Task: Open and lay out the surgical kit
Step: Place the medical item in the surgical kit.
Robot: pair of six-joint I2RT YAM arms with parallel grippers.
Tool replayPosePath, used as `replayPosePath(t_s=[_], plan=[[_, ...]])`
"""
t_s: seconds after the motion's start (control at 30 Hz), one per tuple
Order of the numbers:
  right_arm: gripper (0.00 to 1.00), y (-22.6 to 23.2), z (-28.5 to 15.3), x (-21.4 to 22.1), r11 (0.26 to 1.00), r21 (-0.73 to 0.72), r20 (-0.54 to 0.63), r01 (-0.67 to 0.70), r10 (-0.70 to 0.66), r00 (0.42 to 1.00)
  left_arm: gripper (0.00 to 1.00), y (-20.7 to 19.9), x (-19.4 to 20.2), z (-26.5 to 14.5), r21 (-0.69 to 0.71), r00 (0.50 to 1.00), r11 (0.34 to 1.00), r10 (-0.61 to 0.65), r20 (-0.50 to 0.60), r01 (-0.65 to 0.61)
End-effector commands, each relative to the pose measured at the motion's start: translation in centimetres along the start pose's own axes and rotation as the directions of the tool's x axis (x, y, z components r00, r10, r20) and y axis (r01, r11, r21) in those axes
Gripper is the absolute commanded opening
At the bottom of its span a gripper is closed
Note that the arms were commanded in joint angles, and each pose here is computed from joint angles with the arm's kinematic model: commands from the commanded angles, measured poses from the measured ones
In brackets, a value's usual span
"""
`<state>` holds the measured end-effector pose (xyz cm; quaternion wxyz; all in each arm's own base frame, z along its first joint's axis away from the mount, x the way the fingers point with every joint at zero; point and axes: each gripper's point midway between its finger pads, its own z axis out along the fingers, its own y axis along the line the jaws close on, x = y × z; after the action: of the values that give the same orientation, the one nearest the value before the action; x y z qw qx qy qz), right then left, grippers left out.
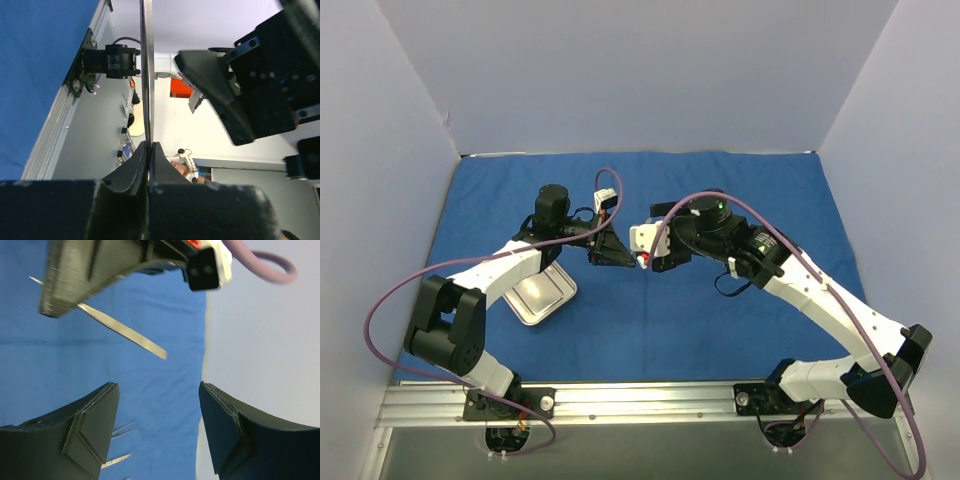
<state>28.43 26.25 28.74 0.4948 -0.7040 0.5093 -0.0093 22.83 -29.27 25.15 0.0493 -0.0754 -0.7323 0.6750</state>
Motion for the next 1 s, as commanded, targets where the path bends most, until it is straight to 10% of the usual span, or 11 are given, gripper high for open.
replayPosePath(t_s=[0.0,0.4,0.87,0.97], plan=[[0.65,1.2,0.0,-1.1,0.997,-0.019,0.035,0.077,-0.076,0.997,0.02,-2.6,1.1,-0.3,0.055,0.995,0.994,0.098,-0.021,-0.097],[0.60,1.8,3.2,-1.4,0.978,0.039,0.014,0.206,-0.207,0.978,0.02,-2.7,2.2,0.2,0.066,0.994,0.994,0.093,-0.060,-0.089],[0.08,2.0,4.3,-1.1,0.969,0.045,-0.014,0.243,-0.243,0.970,0.02,-3.2,2.2,0.2,0.083,0.992,0.991,0.107,-0.061,-0.102],[0.00,1.8,4.1,-1.2,0.976,0.064,-0.008,0.208,-0.208,0.978,0.35,-2.9,1.8,0.0,0.081,0.994,0.992,0.096,-0.058,-0.091]])
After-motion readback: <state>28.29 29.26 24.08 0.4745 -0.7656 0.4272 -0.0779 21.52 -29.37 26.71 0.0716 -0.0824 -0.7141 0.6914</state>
